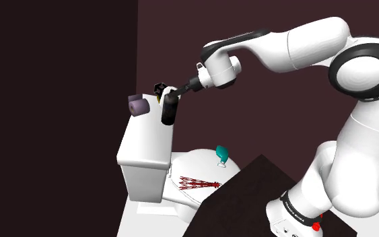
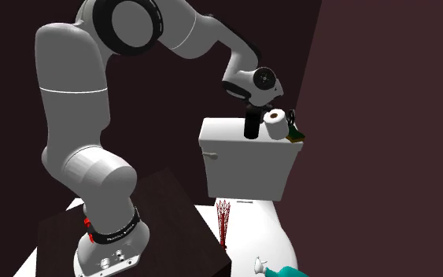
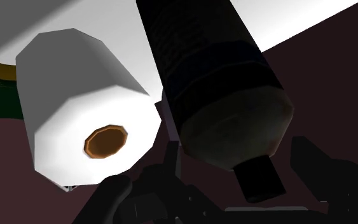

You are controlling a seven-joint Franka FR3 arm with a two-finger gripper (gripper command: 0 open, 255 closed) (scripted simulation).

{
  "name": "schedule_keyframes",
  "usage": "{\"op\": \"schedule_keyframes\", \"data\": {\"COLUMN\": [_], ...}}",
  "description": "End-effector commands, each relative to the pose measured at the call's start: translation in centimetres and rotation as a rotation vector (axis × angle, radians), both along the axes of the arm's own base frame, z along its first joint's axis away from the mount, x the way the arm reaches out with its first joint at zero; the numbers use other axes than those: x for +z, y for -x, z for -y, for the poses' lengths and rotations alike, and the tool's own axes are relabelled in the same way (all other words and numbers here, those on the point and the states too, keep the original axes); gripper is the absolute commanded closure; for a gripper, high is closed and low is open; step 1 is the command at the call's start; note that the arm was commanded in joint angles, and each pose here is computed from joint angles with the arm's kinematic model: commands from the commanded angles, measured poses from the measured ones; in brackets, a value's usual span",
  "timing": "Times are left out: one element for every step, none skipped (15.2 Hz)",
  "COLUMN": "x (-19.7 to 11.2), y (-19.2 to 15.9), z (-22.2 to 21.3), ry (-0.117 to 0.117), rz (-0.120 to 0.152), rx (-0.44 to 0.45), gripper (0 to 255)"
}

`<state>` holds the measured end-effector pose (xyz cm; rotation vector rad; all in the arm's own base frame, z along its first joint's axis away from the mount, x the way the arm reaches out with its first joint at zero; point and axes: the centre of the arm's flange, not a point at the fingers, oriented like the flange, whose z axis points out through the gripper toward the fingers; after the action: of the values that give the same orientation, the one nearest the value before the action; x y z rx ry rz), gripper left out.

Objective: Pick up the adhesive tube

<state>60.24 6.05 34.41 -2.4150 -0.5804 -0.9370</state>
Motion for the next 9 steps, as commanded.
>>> {"op": "schedule_keyframes", "data": {"x": [1.0,1.5,2.1,2.6,3.1,3.6,4.2,4.7,5.2], "y": [0.0,0.0,0.0,0.0,0.0,0.0,0.0,0.0,0.0], "z": [-0.1,-0.1,-0.1,-0.1,-0.1,-0.1,-0.1,-0.1,-0.1], "ry": [0.0,0.0,0.0,0.0,0.0,0.0,0.0,0.0,0.0], "rz": [0.001,0.001,0.001,0.001,0.001,0.001,0.001,0.001,0.001], "rx": [0.0,0.0,0.0,0.0,0.0,0.0,0.0,0.0,0.0], "gripper": [255,255,255,255,255,255,255,255,255]}}
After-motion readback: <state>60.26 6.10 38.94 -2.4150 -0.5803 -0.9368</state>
